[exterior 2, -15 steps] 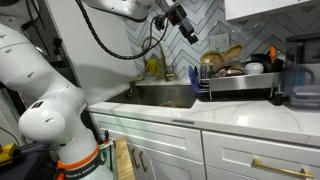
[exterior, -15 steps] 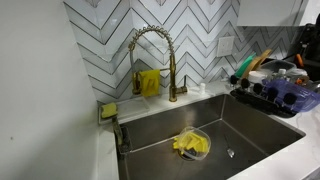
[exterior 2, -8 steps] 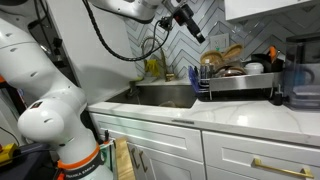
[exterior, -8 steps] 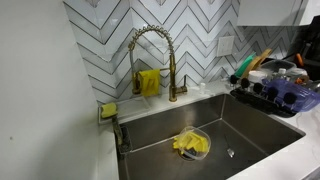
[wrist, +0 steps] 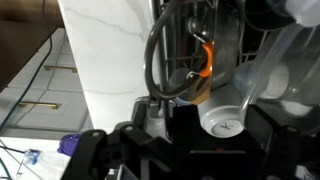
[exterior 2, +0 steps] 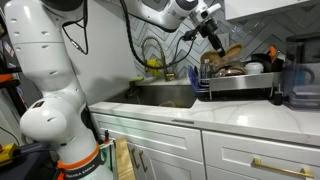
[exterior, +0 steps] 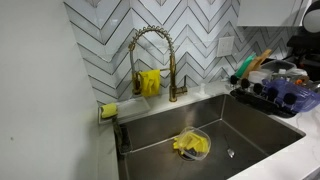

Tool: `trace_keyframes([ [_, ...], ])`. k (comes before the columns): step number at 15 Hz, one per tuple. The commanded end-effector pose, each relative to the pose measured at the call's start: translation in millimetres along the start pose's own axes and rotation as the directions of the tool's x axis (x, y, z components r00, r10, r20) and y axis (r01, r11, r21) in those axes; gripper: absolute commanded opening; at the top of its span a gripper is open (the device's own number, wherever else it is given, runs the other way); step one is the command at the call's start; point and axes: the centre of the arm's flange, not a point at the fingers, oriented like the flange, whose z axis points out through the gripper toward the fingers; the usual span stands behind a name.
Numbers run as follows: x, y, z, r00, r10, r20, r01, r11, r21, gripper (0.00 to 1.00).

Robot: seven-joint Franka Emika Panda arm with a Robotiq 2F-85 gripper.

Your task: Remove the bowl from the dish rack, then put the blue lid on the bowl

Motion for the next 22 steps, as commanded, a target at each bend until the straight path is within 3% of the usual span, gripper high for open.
trace_keyframes([
  [1,11.1,-38.4,8.3,0.999,0.006,0.049,-0.008,0.999,0.036,1.0],
  [6,5.2,-61.0,23.8,0.996,0.024,0.086,-0.03,0.997,0.068,0.99],
  [7,5.7,-63.1,26.7,0.996,0.027,0.089,-0.033,0.997,0.069,0.93],
  [8,5.0,-63.9,29.2,0.993,0.033,0.116,-0.041,0.997,0.063,0.74],
  [9,4.7,-62.3,32.6,0.992,0.041,0.119,-0.049,0.996,0.069,0.7],
  [18,14.2,-41.8,31.8,0.968,0.101,0.228,-0.128,0.986,0.105,0.01],
  [22,19.6,-26.7,9.1,0.964,0.129,0.231,-0.164,0.977,0.139,0.02],
])
